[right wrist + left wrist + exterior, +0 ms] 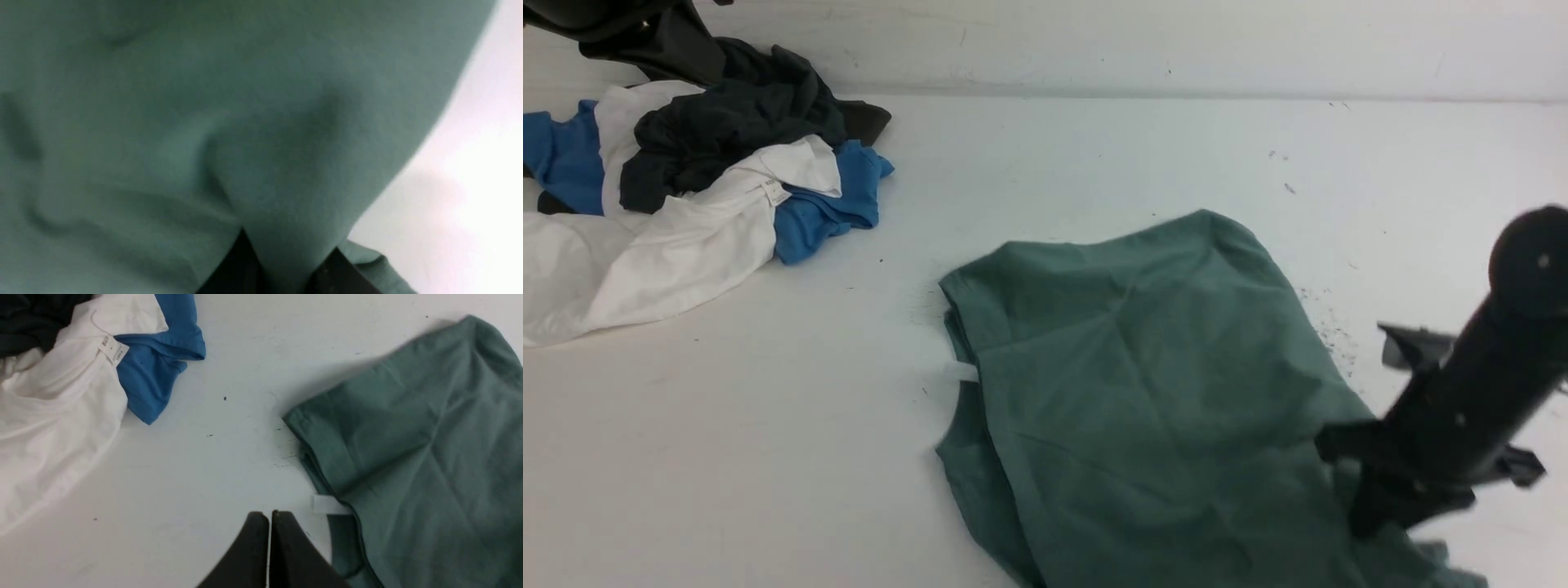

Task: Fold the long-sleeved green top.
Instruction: Use both arms simultaneously to clamp the lower edge of the clothing fabric

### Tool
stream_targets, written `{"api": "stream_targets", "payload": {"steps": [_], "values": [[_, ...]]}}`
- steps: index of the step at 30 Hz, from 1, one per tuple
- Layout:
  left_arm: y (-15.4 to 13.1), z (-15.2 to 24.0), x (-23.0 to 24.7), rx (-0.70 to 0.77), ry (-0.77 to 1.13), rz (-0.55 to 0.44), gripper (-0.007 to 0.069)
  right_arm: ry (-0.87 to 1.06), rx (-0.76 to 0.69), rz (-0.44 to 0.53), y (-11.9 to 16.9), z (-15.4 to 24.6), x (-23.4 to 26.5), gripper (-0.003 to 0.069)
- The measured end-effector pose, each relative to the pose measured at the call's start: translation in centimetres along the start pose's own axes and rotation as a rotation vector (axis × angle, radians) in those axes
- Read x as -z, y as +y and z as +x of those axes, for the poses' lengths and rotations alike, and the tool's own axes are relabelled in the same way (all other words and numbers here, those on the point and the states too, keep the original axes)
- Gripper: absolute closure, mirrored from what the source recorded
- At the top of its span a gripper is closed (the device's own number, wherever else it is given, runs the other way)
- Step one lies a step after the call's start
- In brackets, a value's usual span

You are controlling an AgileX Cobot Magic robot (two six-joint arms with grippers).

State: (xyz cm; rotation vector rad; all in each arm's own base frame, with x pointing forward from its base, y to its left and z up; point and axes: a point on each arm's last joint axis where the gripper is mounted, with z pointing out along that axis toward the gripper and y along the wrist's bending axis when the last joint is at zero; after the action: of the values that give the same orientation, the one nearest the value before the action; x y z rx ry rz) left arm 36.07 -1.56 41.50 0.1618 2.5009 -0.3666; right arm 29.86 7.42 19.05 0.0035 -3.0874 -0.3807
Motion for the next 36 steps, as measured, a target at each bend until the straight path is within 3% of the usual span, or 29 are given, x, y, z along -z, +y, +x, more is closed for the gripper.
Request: {"api": "stream_targets", "payload": {"steps": [5,11,17,22,28,33,36], "values": [[0.1,0.0,-0.2,0.002,0.005,0.000,0.0629,-0.159,-0.003,-0.045,1.7,-4.5,3.1,0.0571],[0.5,0.4,-1.6,0.016,0.045,0.003,0.0629,-0.147,-0.008,-0.035,1.8,-6.7,2.3,0.0571],[0.9,1.6,-3.1,0.040,0.110,0.011,0.0629,-0.059,0.044,0.103,0.5,-6.1,2.1,0.0490],[0.9,2.6,-4.4,0.075,0.158,0.052,0.0629,-0.052,0.066,0.252,-1.0,-4.5,2.5,0.0352],[0.3,3.0,-4.9,0.071,0.180,0.075,0.0629,0.000,0.050,0.268,-1.7,-1.6,2.0,0.0306],[-2.6,3.3,-5.8,-0.002,0.206,0.111,0.0629,0.062,0.040,0.269,-2.2,0.2,0.9,0.0275],[-4.8,4.4,-7.0,-0.070,0.257,0.116,0.0629,0.072,0.055,0.269,-2.3,0.4,0.6,0.0211]]}}
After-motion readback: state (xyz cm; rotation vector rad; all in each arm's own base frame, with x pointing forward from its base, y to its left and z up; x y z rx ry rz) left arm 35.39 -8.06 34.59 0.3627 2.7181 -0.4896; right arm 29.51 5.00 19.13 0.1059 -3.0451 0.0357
